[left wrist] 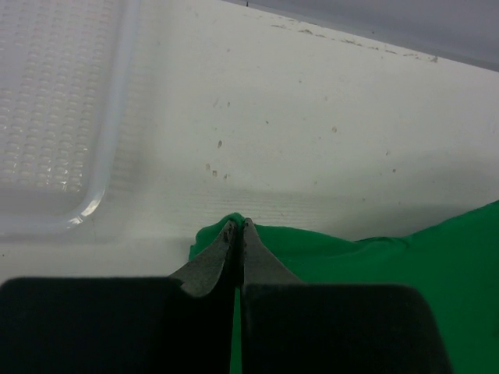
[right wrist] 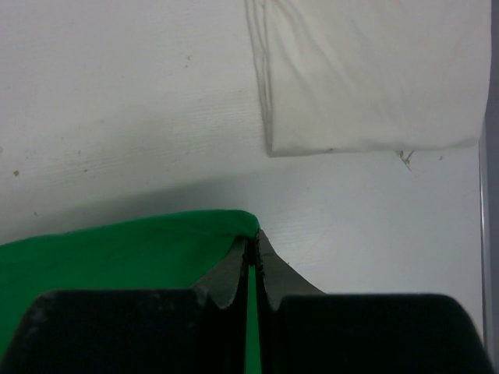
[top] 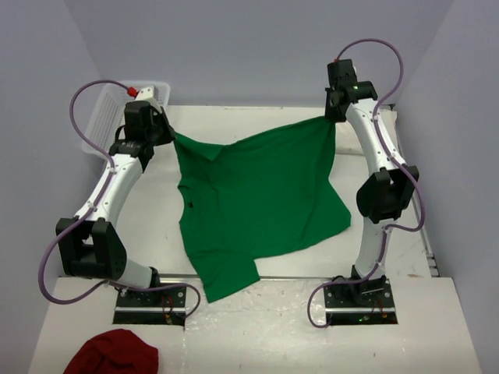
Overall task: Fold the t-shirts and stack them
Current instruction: Flatten out the tshirt
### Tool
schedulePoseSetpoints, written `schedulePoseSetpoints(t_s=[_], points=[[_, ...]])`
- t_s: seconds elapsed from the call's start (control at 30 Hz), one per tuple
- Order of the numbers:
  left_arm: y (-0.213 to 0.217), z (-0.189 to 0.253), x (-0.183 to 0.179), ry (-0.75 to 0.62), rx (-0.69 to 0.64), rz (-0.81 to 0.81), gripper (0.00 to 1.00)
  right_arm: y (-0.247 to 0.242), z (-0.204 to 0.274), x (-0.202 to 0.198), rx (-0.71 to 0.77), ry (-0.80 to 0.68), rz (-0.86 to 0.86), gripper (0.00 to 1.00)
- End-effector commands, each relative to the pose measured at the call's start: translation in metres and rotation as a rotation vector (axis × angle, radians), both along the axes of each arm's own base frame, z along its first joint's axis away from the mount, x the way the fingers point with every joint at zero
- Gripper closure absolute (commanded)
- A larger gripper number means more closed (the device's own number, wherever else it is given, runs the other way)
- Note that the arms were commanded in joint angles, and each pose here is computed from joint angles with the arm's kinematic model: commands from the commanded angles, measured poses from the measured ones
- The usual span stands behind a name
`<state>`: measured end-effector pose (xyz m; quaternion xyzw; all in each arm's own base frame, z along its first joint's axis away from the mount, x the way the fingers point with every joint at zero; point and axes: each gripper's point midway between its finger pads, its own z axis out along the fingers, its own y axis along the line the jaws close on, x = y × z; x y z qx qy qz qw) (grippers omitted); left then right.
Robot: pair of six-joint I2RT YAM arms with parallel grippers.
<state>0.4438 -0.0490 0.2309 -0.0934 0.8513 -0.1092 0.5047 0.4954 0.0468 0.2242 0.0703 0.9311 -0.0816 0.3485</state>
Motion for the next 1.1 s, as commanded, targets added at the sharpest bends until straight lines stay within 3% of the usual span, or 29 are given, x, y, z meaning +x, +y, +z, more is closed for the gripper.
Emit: schedulePoseSetpoints(t_s=[0.0,0.43,0.73,1.07], points=[[0.007,0.009,0.004,-0.039,0.027,-0.004,1.00,-0.006,0.007,0.012,-0.012,-0.035,-0.002,1.00],[-0.023,-0.018,0.003,0.022,-0.091,-0.093,1.00,-0.013,-0.017,0.028,0.021,-0.007,-0.012,1.00],[0.003,0.035,-0.016,-0.075,-0.011,0.018,1.00,-0.011,0.017,0.033,0.076,-0.097,0.002,1.00],[0.012,0.052,-0.038,-0.083,0.026,0.043,1.00,-0.025,0.048,0.023,0.072,-0.157,-0.006,1.00]])
